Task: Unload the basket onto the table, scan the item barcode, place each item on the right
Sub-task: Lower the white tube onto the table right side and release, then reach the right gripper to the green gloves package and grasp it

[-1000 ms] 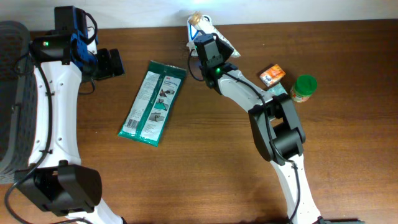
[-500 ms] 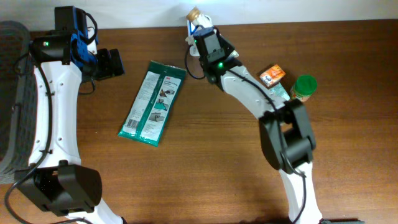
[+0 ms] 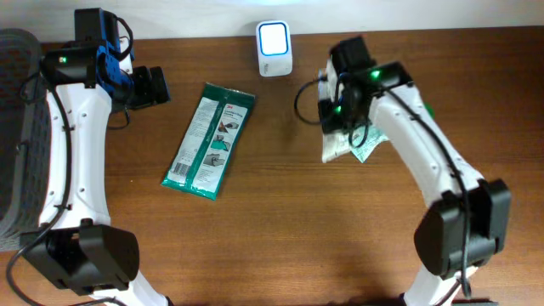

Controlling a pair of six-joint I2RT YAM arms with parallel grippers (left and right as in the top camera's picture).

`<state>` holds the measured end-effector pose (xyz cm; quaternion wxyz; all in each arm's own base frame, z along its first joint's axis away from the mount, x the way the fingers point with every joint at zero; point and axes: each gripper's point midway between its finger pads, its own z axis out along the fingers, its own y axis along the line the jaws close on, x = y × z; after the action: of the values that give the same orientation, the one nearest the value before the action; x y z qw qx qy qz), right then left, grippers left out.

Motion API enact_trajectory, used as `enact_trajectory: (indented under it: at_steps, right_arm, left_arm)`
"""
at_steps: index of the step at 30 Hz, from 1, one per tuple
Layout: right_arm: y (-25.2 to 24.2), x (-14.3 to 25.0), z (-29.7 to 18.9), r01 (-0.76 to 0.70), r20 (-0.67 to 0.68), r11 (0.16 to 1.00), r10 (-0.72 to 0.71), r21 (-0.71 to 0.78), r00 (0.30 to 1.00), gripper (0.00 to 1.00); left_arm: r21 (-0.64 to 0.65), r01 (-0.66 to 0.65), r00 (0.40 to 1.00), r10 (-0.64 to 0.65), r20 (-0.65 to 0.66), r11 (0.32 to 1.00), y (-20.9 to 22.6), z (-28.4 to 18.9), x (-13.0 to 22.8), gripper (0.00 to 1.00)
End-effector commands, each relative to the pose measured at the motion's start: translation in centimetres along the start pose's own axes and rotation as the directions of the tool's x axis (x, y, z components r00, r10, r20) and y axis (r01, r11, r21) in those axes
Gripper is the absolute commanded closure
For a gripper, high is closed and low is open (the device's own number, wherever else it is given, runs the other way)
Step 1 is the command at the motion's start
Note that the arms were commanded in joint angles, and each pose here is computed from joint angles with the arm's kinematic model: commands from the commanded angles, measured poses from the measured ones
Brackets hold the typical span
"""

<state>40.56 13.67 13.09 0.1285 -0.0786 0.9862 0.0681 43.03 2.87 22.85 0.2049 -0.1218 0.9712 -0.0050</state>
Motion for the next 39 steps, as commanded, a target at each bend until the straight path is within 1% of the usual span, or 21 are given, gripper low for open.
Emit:
enact_trajectory:
  at_steps: [1,3,4,7,11,12,14,16,18,19,20,23,24,26,29,30,31,32,33,35,39]
  right_arm:
    - [-1.5,2.2,4.6,-0.02,-0.05,1.0,0.019,-0.005,0.999,0.96]
    - [-3.2,3.6,7.0,-0.054,-0.058,0.999,0.054,0.004,0.997,0.96]
    - [-5.1,4.9,8.2,-0.096,-0.075,0.995,0.097,0.018,0.992,0.96]
    - [-8.3,6.3,8.7,-0.177,-0.103,0.983,0.18,0.04,0.978,0.96]
    - [-12.0,7.0,8.3,-0.27,-0.109,0.961,0.276,0.067,0.955,0.96]
    - [-12.7,7.3,8.1,-0.289,-0.113,0.955,0.295,0.072,0.949,0.93]
    - [-13.8,7.8,7.9,-0.318,-0.123,0.945,0.326,0.081,0.937,0.76]
    - [-13.9,8.0,7.6,-0.34,-0.137,0.939,0.345,0.059,0.929,0.52]
    - [-13.1,7.5,6.6,-0.345,-0.154,0.938,0.344,0.027,0.926,0.39]
    - [-12.6,6.9,5.5,-0.337,-0.166,0.942,0.334,0.01,0.928,0.35]
    - [-12.1,6.3,4.3,-0.331,-0.172,0.944,0.327,0.007,0.929,0.33]
    - [-8.7,3.1,0.5,-0.266,-0.145,0.96,0.252,-0.089,0.957,0.34]
    - [-5.7,1.0,-1.1,-0.213,-0.1,0.961,0.198,-0.174,0.975,0.33]
    - [-2.2,-0.9,-1.7,-0.18,-0.052,0.95,0.172,-0.255,0.984,0.33]
    - [2.9,-3.3,-0.8,-0.2,0.017,0.927,0.216,-0.317,0.976,0.15]
    - [4.7,-3.9,-0.2,-0.2,0.034,0.92,0.225,-0.338,0.974,0.07]
    - [6.1,-4.3,0.3,-0.214,0.039,0.91,0.243,-0.355,0.969,0.02]
    - [8.0,-4.6,1.2,-0.234,0.033,0.896,0.266,-0.377,0.963,0.02]
    - [10.2,-4.9,2.3,-0.218,0.037,0.891,0.254,-0.399,0.967,0.02]
    - [12.7,-4.7,4.0,-0.204,0.03,0.885,0.238,-0.419,0.971,0.02]
    - [15.8,-3.2,7.4,-0.193,-0.016,0.889,0.205,-0.415,0.979,0.02]
  left_arm:
    - [-0.003,-0.008,1.0,0.008,0.022,1.0,0.1,-0.7,-0.3,0.01]
    - [-0.003,-0.008,1.0,0.008,0.022,1.0,0.1,-0.7,-0.3,0.01]
    - [-0.003,-0.008,1.0,0.008,0.022,1.0,0.1,-0.7,-0.3,0.01]
    - [-0.003,-0.008,1.0,0.008,0.022,1.0,0.1,-0.7,-0.3,0.01]
    - [-0.003,-0.008,1.0,0.008,0.022,1.0,0.1,-0.7,-0.3,0.01]
    - [-0.003,-0.008,1.0,0.008,0.022,1.0,0.1,-0.7,-0.3,0.01]
    - [-0.003,-0.008,1.0,0.008,0.022,1.0,0.1,-0.7,-0.3,0.01]
    - [-0.003,-0.008,1.0,0.008,0.022,1.0,0.1,-0.7,-0.3,0.01]
    - [-0.003,-0.008,1.0,0.008,0.022,1.0,0.1,-0.7,-0.3,0.01]
    - [-0.003,-0.008,1.0,0.008,0.022,1.0,0.1,-0.7,-0.3,0.01]
    - [-0.003,-0.008,1.0,0.008,0.022,1.0,0.1,-0.7,-0.3,0.01]
    - [-0.003,-0.008,1.0,0.008,0.022,1.0,0.1,-0.7,-0.3,0.01]
    - [-0.003,-0.008,1.0,0.008,0.022,1.0,0.1,-0.7,-0.3,0.01]
    - [-0.003,-0.008,1.0,0.008,0.022,1.0,0.1,-0.7,-0.3,0.01]
    - [-0.003,-0.008,1.0,0.008,0.022,1.0,0.1,-0.7,-0.3,0.01]
    - [-0.003,-0.008,1.0,0.008,0.022,1.0,0.1,-0.7,-0.3,0.01]
    - [-0.003,-0.008,1.0,0.008,0.022,1.0,0.1,-0.7,-0.3,0.01]
    - [-0.003,-0.008,1.0,0.008,0.022,1.0,0.1,-0.7,-0.3,0.01]
    - [-0.003,-0.008,1.0,0.008,0.022,1.0,0.1,-0.7,-0.3,0.01]
    - [-0.003,-0.008,1.0,0.008,0.022,1.0,0.1,-0.7,-0.3,0.01]
    - [-0.003,-0.008,1.0,0.008,0.022,1.0,0.1,-0.7,-0.3,0.01]
